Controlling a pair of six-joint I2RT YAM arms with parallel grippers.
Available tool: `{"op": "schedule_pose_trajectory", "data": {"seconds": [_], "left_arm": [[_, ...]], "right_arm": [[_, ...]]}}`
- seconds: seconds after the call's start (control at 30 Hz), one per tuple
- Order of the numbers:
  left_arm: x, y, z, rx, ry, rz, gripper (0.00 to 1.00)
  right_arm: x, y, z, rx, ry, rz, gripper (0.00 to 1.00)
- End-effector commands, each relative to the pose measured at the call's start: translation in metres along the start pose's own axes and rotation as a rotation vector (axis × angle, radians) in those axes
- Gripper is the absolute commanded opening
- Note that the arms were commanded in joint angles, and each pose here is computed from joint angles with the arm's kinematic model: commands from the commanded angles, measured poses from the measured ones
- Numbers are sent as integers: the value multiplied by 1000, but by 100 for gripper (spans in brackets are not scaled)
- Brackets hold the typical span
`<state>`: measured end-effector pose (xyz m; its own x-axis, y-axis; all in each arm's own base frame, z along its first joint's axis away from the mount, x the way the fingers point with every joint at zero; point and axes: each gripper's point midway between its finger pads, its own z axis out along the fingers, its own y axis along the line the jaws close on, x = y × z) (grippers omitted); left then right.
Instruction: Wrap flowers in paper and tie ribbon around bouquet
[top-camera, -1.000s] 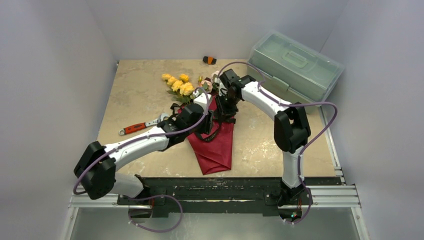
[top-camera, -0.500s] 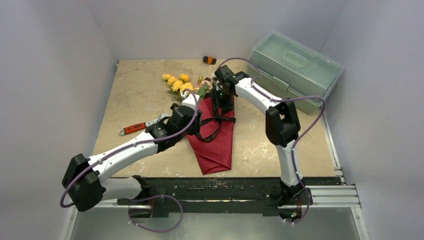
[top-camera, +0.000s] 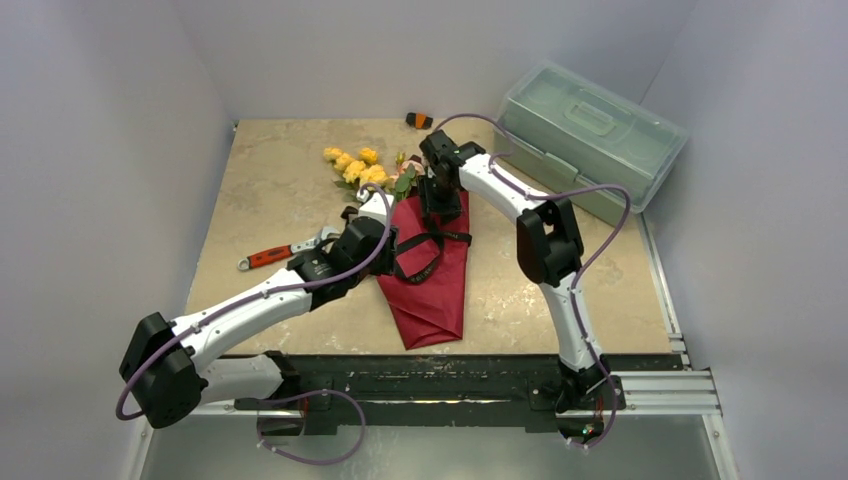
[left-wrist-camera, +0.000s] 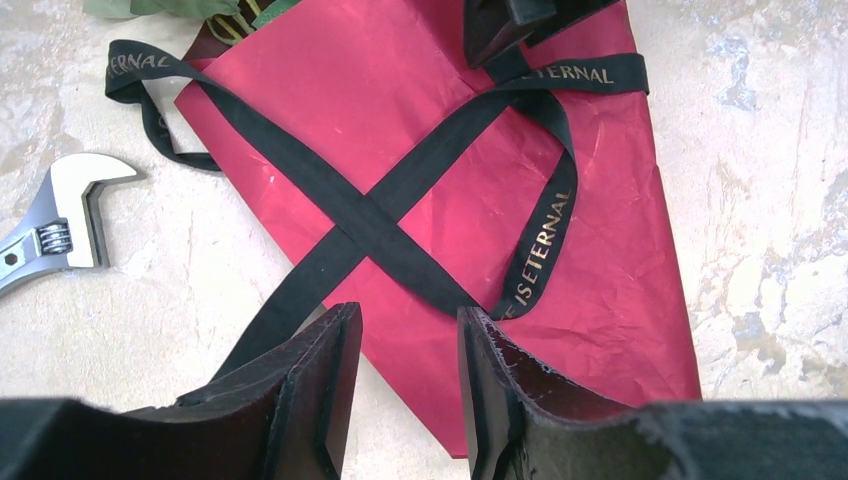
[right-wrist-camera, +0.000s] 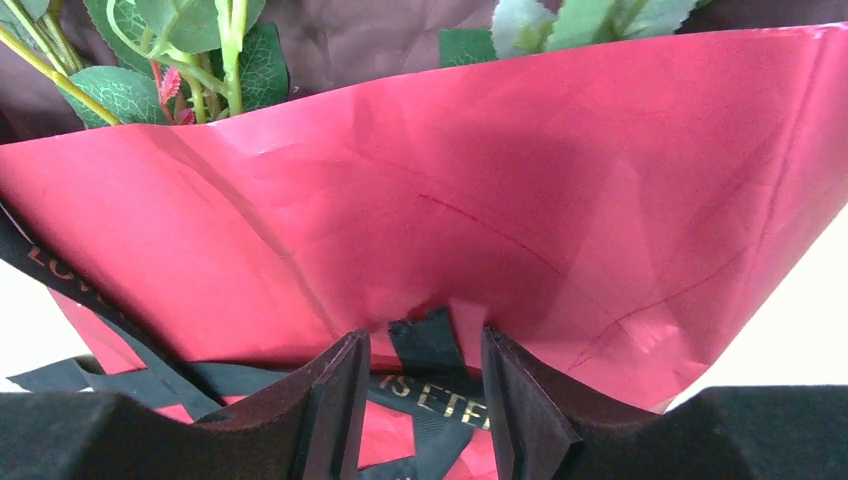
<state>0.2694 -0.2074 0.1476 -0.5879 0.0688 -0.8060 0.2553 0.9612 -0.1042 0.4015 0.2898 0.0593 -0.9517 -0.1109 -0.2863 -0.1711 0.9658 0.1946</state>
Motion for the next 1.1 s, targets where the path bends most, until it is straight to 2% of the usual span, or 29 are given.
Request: {"op": "schedule_pose_trajectory", "data": {"seconds": [0.0,0.1,0.4,0.53,0.77,0.9,1.07], "left_arm": [[-6,4,-3,-9,-30,-22,43],[-2,7,-3,-18,-23,-14,43],[5,13,1,-33,-10,-7,43],[10,14,8,-43,6,0,43],[16,20,26,-109,59,6,42],[14,29,34,-183,89,-4,42],[10,21,48,-165,90,-17,42]], "right_arm": [[-1,11,3,22,-5,7,51],[6,8,12,50,23,2,43],[11,3,17,70,38,7,1],[-5,14,1,37,-11,1,0],[-49,22,-74,23,-189,-23,0],[-55,11,-103,43,-243,-5,0],[-52,1,-121,56,-277,6,0]]}}
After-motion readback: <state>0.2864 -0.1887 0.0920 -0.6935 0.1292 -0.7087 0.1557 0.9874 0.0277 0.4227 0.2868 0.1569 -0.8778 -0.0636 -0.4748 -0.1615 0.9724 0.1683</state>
